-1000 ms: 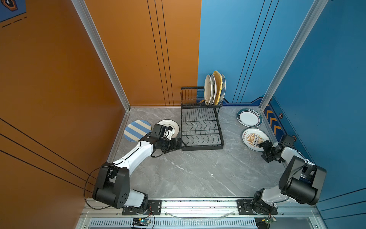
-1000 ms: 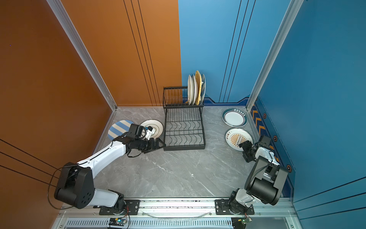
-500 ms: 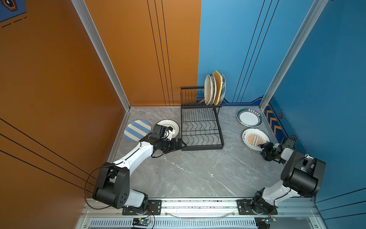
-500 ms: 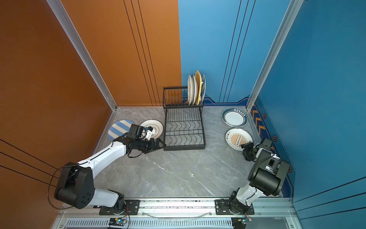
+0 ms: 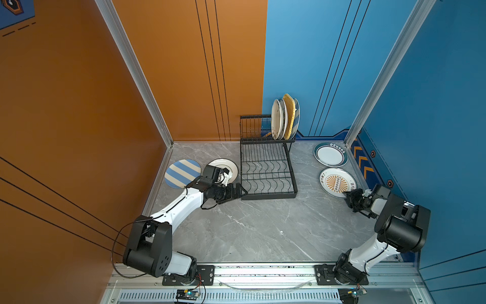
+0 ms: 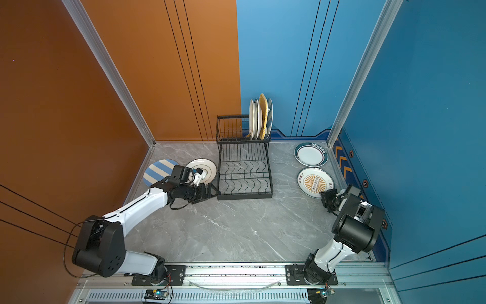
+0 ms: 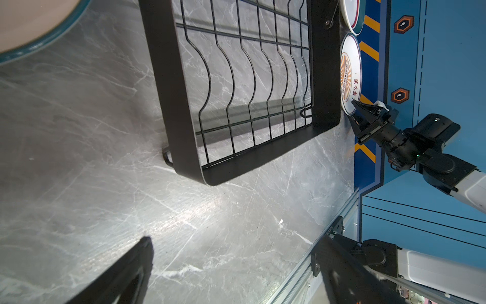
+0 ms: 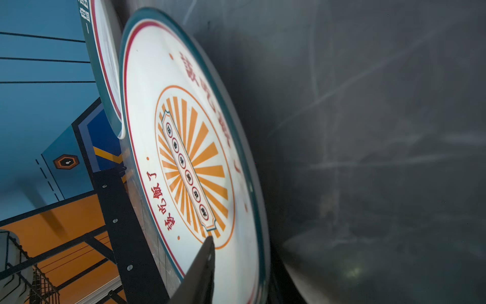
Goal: Load plates into a dish rack
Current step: Pick up the plate from the middle-right of the table.
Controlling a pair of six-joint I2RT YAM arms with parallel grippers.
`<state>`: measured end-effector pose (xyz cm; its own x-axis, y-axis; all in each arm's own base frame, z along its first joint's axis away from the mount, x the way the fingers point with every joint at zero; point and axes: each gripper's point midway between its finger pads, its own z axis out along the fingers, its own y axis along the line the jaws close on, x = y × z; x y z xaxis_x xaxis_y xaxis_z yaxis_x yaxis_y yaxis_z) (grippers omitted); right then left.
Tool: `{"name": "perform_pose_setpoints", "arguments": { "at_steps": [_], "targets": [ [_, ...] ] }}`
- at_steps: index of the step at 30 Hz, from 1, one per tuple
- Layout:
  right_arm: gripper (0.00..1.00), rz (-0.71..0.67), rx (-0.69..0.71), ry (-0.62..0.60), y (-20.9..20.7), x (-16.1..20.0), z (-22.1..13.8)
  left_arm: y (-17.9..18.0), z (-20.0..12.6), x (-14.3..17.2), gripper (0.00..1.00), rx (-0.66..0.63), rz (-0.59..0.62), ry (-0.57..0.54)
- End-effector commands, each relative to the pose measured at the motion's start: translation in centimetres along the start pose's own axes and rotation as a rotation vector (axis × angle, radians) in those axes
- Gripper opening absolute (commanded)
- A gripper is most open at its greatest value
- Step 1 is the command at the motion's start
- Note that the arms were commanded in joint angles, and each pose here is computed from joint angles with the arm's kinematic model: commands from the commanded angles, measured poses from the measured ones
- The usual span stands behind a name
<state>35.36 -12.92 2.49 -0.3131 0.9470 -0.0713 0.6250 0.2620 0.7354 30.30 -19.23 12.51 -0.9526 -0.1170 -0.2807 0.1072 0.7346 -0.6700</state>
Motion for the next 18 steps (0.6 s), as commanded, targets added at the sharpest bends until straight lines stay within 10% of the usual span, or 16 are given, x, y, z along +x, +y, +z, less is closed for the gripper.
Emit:
{"name": "perform_pose_setpoints", "arguments": {
  "at_steps": [1, 9, 18],
  "targets": [
    [0.22, 0.077, 0.094, 0.039, -3.4, 1.6, 0.8, 0.0, -0.1, 0.2, 0.98, -0.011, 0.002, -0.008],
    [0.01, 0.082, 0.093, 0.065, -3.5, 2.2, 0.8, -0.1, -0.2, 0.5, 0.98, -0.012, 0.004, -0.011],
    [0.00, 0.067, 0.041, 0.090, -1.8, 3.0, -0.3, -0.2, -0.5, 0.7, 0.98, -0.009, 0.009, -0.015]
  ]
}}
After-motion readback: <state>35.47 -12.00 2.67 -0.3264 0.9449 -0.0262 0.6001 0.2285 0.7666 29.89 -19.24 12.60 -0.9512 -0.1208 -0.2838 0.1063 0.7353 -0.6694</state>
